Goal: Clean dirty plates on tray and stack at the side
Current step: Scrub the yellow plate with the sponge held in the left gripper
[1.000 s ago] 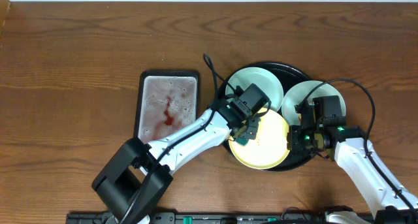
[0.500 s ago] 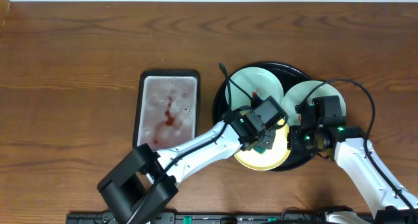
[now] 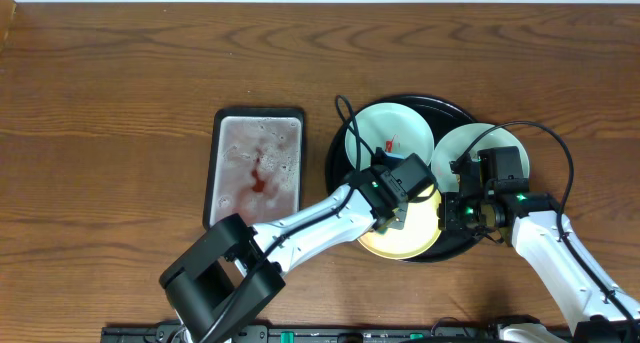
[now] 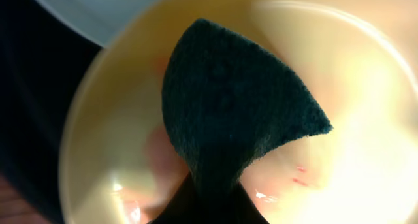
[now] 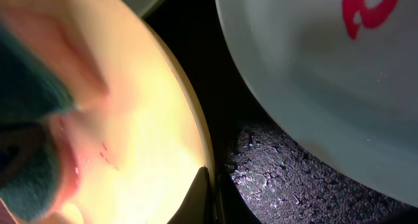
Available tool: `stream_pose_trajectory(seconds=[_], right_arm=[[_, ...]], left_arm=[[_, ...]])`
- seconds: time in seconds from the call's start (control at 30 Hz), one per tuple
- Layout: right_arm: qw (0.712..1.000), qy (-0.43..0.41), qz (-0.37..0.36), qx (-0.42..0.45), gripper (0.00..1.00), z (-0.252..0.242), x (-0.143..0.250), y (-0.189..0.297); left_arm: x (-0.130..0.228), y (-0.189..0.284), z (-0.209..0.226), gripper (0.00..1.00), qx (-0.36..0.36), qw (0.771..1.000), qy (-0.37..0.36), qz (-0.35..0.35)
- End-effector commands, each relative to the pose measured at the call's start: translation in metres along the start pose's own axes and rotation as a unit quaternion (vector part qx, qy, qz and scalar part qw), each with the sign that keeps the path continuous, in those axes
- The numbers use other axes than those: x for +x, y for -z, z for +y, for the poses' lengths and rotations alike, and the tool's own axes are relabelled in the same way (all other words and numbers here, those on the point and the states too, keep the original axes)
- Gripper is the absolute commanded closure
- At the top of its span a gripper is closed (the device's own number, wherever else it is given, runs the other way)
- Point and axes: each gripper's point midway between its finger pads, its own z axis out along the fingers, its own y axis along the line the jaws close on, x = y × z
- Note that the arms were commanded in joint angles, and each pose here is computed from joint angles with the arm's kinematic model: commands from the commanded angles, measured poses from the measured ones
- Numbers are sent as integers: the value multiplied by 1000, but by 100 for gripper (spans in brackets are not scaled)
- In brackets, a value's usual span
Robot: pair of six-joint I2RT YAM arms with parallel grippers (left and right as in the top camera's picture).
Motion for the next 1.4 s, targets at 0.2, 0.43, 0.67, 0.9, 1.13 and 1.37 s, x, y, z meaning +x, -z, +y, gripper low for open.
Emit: stream_pose_trajectory(seconds=[0.2, 0.43, 0.67, 0.9, 1.13, 1.37], right_arm=[[1000, 0, 3, 10, 99, -3, 1, -1], [1000, 0, 3, 10, 99, -3, 1, -1], [1000, 0, 4, 10, 99, -2, 1, -1], [1000, -1, 5, 10, 99, -3, 2, -1], [1000, -1, 5, 10, 99, -2, 2, -1], [1000, -1, 7, 9, 99, -2, 3, -1]], left_arm=[[-34, 22, 14, 93, -9, 998, 18, -58], [-10, 26, -37, 92, 83, 996, 10, -16], [3, 20, -64, 92, 103, 994, -17, -22], [-4, 2, -38, 92, 29, 998, -16, -46], [-12, 0, -10, 92, -14, 998, -39, -47], [-41, 22, 8, 92, -11, 997, -10, -80]])
